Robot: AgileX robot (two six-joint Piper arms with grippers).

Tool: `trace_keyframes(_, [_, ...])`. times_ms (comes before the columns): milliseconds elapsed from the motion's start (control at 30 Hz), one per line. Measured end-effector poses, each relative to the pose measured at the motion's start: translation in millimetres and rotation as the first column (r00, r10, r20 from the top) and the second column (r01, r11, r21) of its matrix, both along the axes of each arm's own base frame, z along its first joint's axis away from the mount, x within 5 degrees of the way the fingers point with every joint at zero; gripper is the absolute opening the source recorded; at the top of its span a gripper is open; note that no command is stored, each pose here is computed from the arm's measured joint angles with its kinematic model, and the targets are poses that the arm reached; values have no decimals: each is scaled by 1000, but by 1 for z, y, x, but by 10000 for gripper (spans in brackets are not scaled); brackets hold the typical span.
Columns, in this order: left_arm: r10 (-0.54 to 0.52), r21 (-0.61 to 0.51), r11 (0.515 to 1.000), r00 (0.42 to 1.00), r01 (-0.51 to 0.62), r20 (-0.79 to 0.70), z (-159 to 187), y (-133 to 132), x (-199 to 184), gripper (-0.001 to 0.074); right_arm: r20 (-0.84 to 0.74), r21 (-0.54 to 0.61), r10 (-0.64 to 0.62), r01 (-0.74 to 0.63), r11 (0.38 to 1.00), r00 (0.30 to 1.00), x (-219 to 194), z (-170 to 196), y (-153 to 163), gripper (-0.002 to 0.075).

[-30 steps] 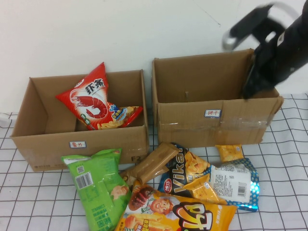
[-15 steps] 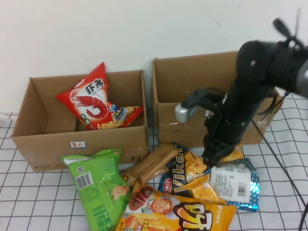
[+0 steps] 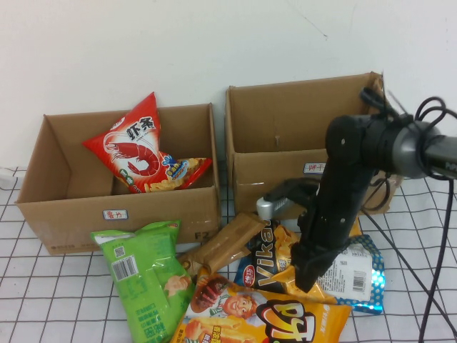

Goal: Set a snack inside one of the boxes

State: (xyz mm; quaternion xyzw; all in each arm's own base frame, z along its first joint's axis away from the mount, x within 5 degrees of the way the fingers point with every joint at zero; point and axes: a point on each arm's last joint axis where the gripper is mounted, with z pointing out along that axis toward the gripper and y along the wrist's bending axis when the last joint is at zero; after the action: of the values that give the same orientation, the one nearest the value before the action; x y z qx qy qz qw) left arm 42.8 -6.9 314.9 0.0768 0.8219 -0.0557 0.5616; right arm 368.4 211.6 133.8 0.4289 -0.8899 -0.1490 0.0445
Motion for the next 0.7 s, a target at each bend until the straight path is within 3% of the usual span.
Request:
trace_keyframes(100, [0, 0, 1000, 1000, 0, 0, 0, 0, 0, -1, 17, -4, -24, 24, 1000, 1000, 4, -10, 1, 472])
trace_keyframes(233, [0, 0, 1000, 1000, 0, 0, 0, 0, 0, -1, 66, 8, -74, 74, 997, 995, 10, -14, 3, 512])
trace_keyframes(600, [0, 0, 1000, 1000, 0, 0, 0, 0, 0, -1, 45, -6, -85, 85, 996, 995, 5, -34, 16, 514])
trace_keyframes(700, [0, 0, 1000, 1000, 0, 0, 0, 0, 0, -1, 43, -10, -74, 74, 997, 996, 2, -37, 21, 462])
